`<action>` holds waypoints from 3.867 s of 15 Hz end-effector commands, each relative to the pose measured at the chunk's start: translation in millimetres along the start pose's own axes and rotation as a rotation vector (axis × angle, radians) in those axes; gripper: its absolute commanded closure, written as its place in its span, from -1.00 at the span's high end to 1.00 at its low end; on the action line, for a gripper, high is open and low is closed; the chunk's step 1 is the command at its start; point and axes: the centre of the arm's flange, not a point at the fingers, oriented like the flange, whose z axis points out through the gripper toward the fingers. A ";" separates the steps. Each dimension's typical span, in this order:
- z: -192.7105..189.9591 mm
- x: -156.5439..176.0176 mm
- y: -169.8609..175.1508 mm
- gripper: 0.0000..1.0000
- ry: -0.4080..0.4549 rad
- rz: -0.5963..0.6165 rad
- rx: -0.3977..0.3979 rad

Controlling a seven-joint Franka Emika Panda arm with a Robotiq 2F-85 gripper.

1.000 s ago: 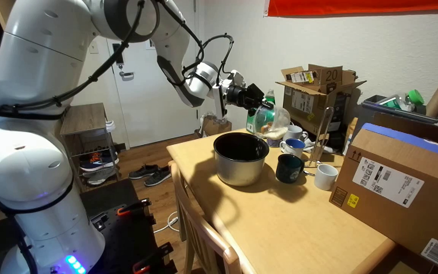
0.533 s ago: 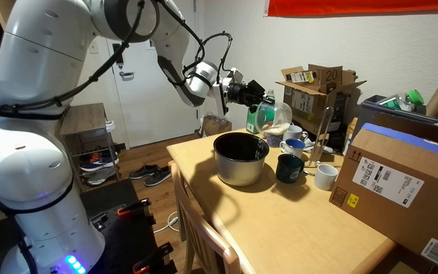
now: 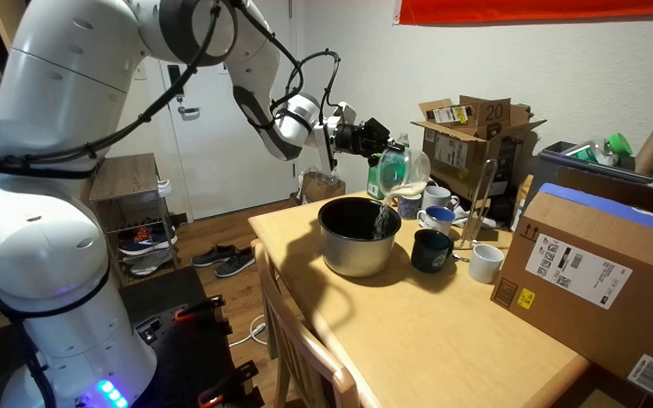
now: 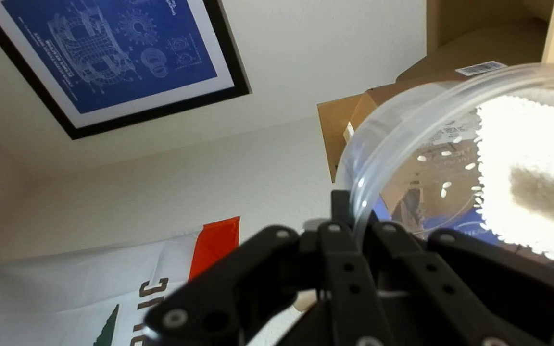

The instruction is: Pick up the bowl and pour its contents into the pot

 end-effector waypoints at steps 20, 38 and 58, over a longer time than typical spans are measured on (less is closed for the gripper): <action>-28.3 1.4 -7.7 -0.94 0.012 -0.037 -0.092; -30.1 3.6 -11.5 -0.94 0.012 -0.037 -0.129; -32.4 5.5 -15.5 -0.94 0.005 -0.034 -0.164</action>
